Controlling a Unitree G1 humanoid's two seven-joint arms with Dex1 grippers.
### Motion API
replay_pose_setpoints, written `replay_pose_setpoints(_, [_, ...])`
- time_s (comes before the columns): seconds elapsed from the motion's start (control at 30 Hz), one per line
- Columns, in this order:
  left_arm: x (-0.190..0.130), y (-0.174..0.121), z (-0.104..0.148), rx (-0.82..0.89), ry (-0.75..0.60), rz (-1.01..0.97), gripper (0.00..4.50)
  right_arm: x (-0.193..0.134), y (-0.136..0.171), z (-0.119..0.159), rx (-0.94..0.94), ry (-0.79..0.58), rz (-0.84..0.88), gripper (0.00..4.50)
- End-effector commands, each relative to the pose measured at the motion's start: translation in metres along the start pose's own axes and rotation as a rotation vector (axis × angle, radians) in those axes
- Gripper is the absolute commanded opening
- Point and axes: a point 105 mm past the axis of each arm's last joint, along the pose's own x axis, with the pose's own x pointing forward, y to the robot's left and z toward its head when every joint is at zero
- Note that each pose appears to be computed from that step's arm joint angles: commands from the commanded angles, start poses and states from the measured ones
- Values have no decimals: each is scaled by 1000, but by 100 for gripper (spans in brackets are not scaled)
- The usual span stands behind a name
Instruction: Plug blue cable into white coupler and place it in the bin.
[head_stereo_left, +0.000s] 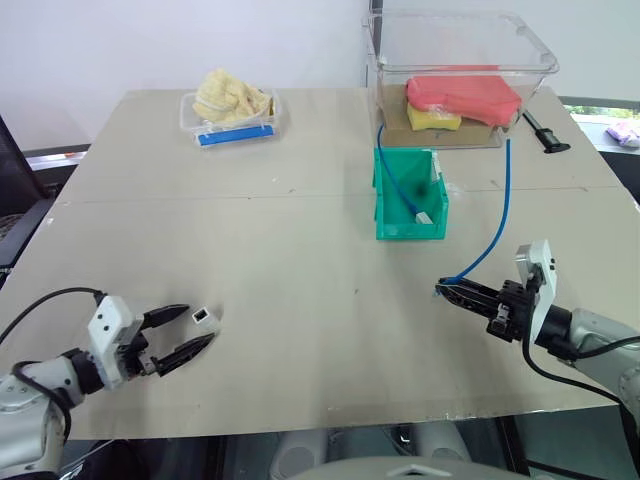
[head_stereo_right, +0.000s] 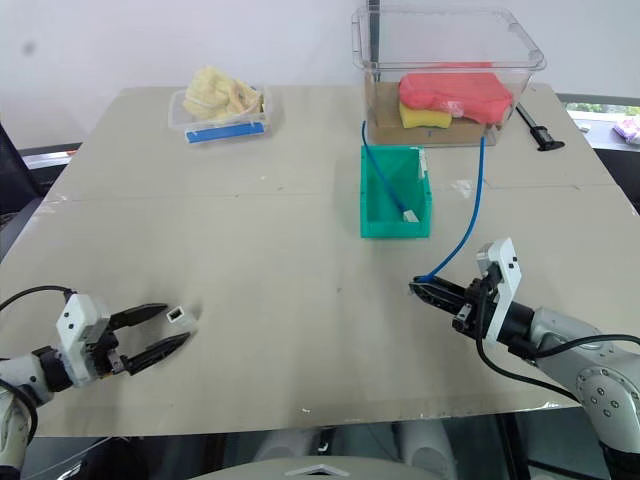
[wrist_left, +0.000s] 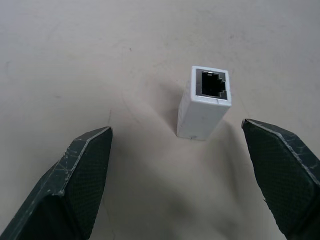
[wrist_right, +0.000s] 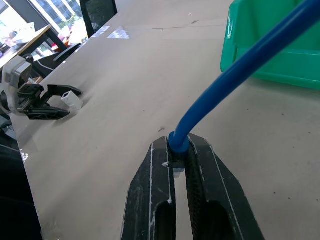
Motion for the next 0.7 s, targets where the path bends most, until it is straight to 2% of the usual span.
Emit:
replay_pose_setpoints(0.03, [4, 1, 2, 24, -6, -20, 423, -5, 7, 11, -52, -31, 6, 0])
replay_pose_setpoints(0.13, [8, -1, 1, 29, -6, -38, 344, -6, 6, 11, -52, -29, -1, 0])
replay_pose_setpoints(0.33, [10, -3, -1, 15, -16, -51, 58, -8, 5, 11, -50, -29, -10, 0])
replay_pose_setpoints(0.37, [10, -3, -1, 15, -17, -55, 37, -9, 5, 10, -49, -28, -12, 0])
replay_pose_setpoints(0.53, [14, -5, 9, 29, -51, -76, 36, -11, 3, 9, -46, -27, -30, 0])
replay_pose_setpoints(0.7, [50, -23, 49, 42, -138, -197, 36, -14, -3, 9, -43, -50, -73, 0])
